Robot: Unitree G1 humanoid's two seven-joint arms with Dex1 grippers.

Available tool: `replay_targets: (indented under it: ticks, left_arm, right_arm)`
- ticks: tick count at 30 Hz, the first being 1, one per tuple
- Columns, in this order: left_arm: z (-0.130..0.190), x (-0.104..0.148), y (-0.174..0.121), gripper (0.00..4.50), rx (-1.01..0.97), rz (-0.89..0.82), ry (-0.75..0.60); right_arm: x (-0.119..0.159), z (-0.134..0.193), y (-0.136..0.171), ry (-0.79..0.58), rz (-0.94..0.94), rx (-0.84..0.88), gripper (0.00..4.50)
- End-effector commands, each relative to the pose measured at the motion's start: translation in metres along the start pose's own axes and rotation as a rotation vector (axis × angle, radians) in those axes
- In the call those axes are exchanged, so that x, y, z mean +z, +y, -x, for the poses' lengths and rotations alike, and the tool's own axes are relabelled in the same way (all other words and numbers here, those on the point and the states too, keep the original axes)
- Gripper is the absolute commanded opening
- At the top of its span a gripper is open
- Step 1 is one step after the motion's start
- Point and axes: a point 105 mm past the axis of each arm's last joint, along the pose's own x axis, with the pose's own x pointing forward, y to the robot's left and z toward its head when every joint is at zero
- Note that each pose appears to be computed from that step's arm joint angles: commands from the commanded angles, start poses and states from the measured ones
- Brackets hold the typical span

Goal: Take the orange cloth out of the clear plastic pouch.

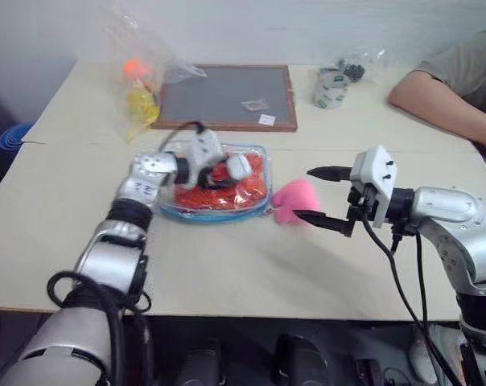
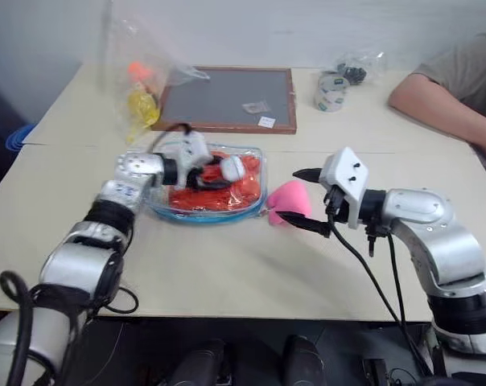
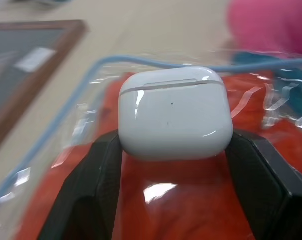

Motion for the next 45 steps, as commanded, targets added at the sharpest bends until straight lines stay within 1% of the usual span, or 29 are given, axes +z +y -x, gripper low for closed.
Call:
replay_targets:
  ticks: [1, 3, 5, 8, 9, 11, 13, 18, 20, 23, 25, 27, 28, 29, 30, 31, 34, 36, 37, 40, 42, 45]
  left_arm:
    - [0.071, -0.007, 0.029, 2.72, 0.306, 0.085, 0.001]
    - [0.122, -0.029, 0.034, 2.72, 0.482, 0.164, 0.079]
    - [0.178, -0.05, 0.032, 2.72, 0.651, 0.228, 0.174]
    - [0.251, -0.072, 0.026, 2.72, 0.883, 0.313, 0.265]
    - [0.267, -0.076, 0.025, 2.72, 0.939, 0.334, 0.274]
    - [0.286, -0.085, 0.022, 2.72, 1.006, 0.36, 0.288]
    - [0.296, -0.099, 0.019, 2.72, 1.035, 0.395, 0.311]
    - [0.305, -0.135, 0.009, 2.72, 1.076, 0.448, 0.39]
    - [0.306, -0.141, 0.006, 2.72, 1.079, 0.449, 0.41]
    - [0.307, -0.135, 0.003, 2.72, 1.08, 0.44, 0.391]
    - [0.297, -0.11, -0.001, 3.08, 1.001, 0.398, 0.316]
    - [0.279, -0.08, -0.007, 3.54, 0.871, 0.32, 0.254]
    - [0.273, -0.072, -0.01, 3.86, 0.826, 0.298, 0.241]
    - [0.257, -0.053, -0.017, 4.08, 0.709, 0.218, 0.23]
    - [0.241, -0.037, -0.025, 4.47, 0.596, 0.147, 0.225]
    - [0.224, -0.022, -0.033, 4.49, 0.481, 0.076, 0.217]
    - [0.183, -0.003, -0.049, 4.49, 0.231, -0.096, 0.235]
    - [0.157, -0.001, -0.056, 4.49, 0.082, -0.21, 0.272]
    - [0.15, -0.003, -0.057, 4.49, 0.038, -0.248, 0.287]
    - [0.128, -0.02, -0.054, 4.49, -0.078, -0.394, 0.377]
    - [0.117, -0.036, -0.046, 4.49, -0.118, -0.477, 0.439]
    - [0.105, -0.046, -0.035, 4.49, -0.133, -0.519, 0.463]
  right_arm:
    - [0.016, -0.013, 0.008, -0.067, 0.041, 0.058, 4.5]
    - [0.018, -0.019, 0.01, -0.078, 0.042, 0.084, 4.5]
    - [0.019, -0.023, 0.012, -0.088, 0.039, 0.114, 4.5]
    - [0.019, -0.033, 0.016, -0.106, 0.027, 0.168, 4.5]
    - [0.019, -0.035, 0.017, -0.11, 0.023, 0.182, 4.5]
    - [0.02, -0.041, 0.018, -0.119, 0.016, 0.208, 4.5]
    - [0.021, -0.046, 0.019, -0.128, 0.014, 0.239, 4.5]
    - [0.023, -0.053, 0.02, -0.135, 0.021, 0.289, 4.5]
    - [0.023, -0.054, 0.019, -0.135, 0.025, 0.297, 4.5]
    - [0.022, -0.054, 0.018, -0.135, 0.029, 0.301, 4.5]
    - [0.021, -0.054, 0.015, -0.13, 0.032, 0.293, 4.5]
    - [0.019, -0.053, 0.013, -0.121, 0.039, 0.284, 4.5]
    - [0.018, -0.053, 0.013, -0.117, 0.042, 0.282, 4.5]
    - [0.016, -0.051, 0.013, -0.109, 0.047, 0.281, 4.5]
    - [0.015, -0.048, 0.013, -0.103, 0.049, 0.28, 4.5]
    - [0.014, -0.046, 0.012, -0.097, 0.05, 0.276, 4.5]
    - [0.013, -0.039, 0.009, -0.085, 0.052, 0.26, 4.5]
    - [0.012, -0.033, 0.006, -0.074, 0.059, 0.238, 4.5]
    - [0.012, -0.031, 0.005, -0.071, 0.061, 0.226, 4.5]
    - [0.012, -0.027, 0.003, -0.068, 0.054, 0.192, 4.5]
    - [0.011, -0.024, 0.004, -0.067, 0.051, 0.177, 4.5]
    - [0.01, -0.021, 0.005, -0.06, 0.048, 0.15, 4.5]
